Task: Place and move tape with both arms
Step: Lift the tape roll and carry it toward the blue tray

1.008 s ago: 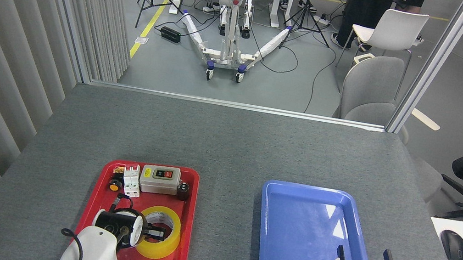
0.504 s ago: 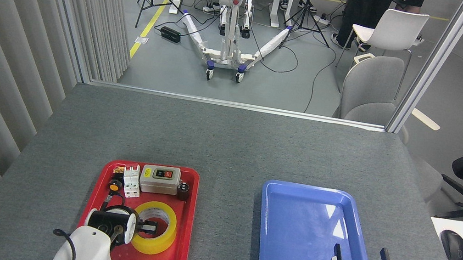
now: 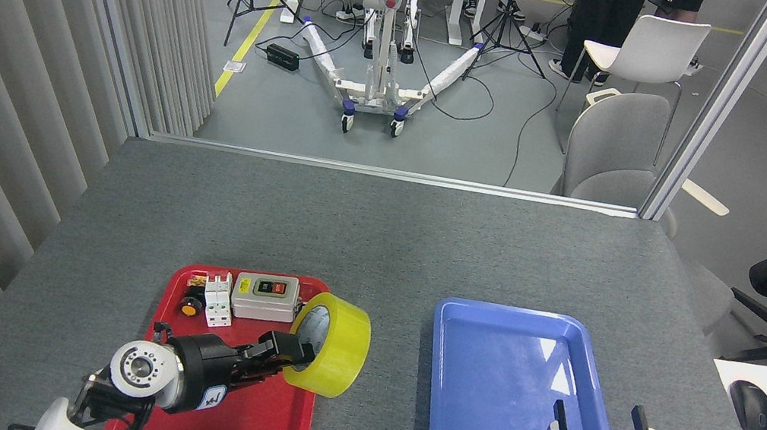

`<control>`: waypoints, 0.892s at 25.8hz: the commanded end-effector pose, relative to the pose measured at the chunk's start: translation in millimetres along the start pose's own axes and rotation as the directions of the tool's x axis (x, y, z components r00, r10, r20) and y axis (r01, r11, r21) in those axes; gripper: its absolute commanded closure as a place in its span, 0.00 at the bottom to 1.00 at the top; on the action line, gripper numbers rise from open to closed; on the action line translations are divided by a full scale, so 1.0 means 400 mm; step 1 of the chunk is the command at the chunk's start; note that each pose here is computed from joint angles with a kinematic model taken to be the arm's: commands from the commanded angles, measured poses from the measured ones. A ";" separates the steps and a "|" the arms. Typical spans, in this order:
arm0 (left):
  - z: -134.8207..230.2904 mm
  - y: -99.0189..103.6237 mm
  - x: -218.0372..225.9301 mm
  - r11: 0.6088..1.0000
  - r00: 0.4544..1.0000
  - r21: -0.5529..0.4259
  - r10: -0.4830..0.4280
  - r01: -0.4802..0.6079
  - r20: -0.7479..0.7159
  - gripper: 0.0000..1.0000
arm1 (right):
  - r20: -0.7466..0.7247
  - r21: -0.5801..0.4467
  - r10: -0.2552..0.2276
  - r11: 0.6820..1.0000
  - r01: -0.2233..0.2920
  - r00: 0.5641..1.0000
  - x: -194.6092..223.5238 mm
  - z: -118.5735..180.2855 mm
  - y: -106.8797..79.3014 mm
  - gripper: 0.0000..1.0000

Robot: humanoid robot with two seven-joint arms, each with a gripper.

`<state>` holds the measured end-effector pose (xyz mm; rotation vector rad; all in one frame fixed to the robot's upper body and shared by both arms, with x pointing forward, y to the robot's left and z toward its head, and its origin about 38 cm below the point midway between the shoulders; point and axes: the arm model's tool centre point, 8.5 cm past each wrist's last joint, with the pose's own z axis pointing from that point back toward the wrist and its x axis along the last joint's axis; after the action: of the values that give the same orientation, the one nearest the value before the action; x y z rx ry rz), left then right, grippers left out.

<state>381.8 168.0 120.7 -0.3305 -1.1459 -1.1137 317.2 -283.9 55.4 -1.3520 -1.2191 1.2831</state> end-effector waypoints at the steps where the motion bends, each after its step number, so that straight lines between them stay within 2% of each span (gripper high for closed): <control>1: 0.008 -0.054 0.038 0.988 0.955 -0.106 0.141 -0.116 0.261 1.00 | 0.089 -0.016 0.007 1.000 -0.005 0.996 0.002 -0.008 -0.022 0.01; 4: 0.008 -0.110 0.027 0.960 0.901 -0.186 0.262 -0.208 0.345 1.00 | 0.217 -0.016 -0.114 0.993 0.120 0.969 0.006 -0.016 -0.055 0.01; 6: 0.000 -0.147 0.027 0.954 0.881 -0.213 0.280 -0.211 0.380 1.00 | 0.337 -0.012 -0.196 0.977 0.212 0.921 0.003 -0.026 -0.085 0.01; 8: -0.016 -0.188 0.031 0.950 0.873 -0.240 0.286 -0.202 0.395 1.00 | 0.453 0.023 -0.300 0.945 0.325 0.840 -0.017 -0.023 -0.112 0.01; 10: -0.021 -0.199 0.031 0.947 0.870 -0.245 0.294 -0.208 0.396 1.00 | 0.544 0.069 -0.398 0.898 0.434 0.739 -0.028 -0.012 -0.136 0.01; 11: -0.024 -0.201 0.033 0.946 0.870 -0.247 0.295 -0.208 0.395 1.00 | 0.594 0.100 -0.423 0.883 0.459 0.685 -0.023 -0.003 -0.145 0.01; 12: -0.027 -0.205 0.036 0.946 0.870 -0.253 0.293 -0.203 0.396 1.00 | 0.645 0.139 -0.428 0.880 0.453 0.633 -0.013 0.008 -0.150 0.01; 14: -0.026 -0.205 0.036 0.947 0.870 -0.252 0.291 -0.201 0.398 1.00 | 0.726 0.206 -0.411 0.895 0.395 0.551 -0.013 0.032 -0.157 0.01; 15: -0.026 -0.206 0.036 0.947 0.870 -0.251 0.289 -0.199 0.400 1.00 | 0.724 0.233 -0.430 0.888 0.395 0.540 -0.016 0.033 -0.156 0.01; 17: -0.026 -0.206 0.037 0.949 0.870 -0.248 0.283 -0.193 0.405 1.00 | 0.676 0.325 -0.521 0.845 0.423 0.521 0.002 0.051 -0.123 0.01; 18: -0.026 -0.205 0.038 0.950 0.870 -0.248 0.281 -0.192 0.406 1.00 | 0.663 0.374 -0.546 0.834 0.405 0.512 0.014 0.055 -0.111 0.01; 21: -0.025 -0.205 0.037 0.951 0.869 -0.246 0.278 -0.188 0.409 1.00 | 0.648 0.479 -0.590 0.807 0.345 0.481 0.076 0.062 -0.083 0.01; 23: -0.023 -0.204 0.036 0.953 0.870 -0.242 0.271 -0.182 0.412 1.00 | 0.654 0.496 -0.604 0.797 0.346 0.455 0.118 0.043 -0.087 0.01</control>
<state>318.9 115.3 103.8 -0.8936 -1.3466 -0.9611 292.7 -255.2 86.9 -0.1502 -1.7638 1.5630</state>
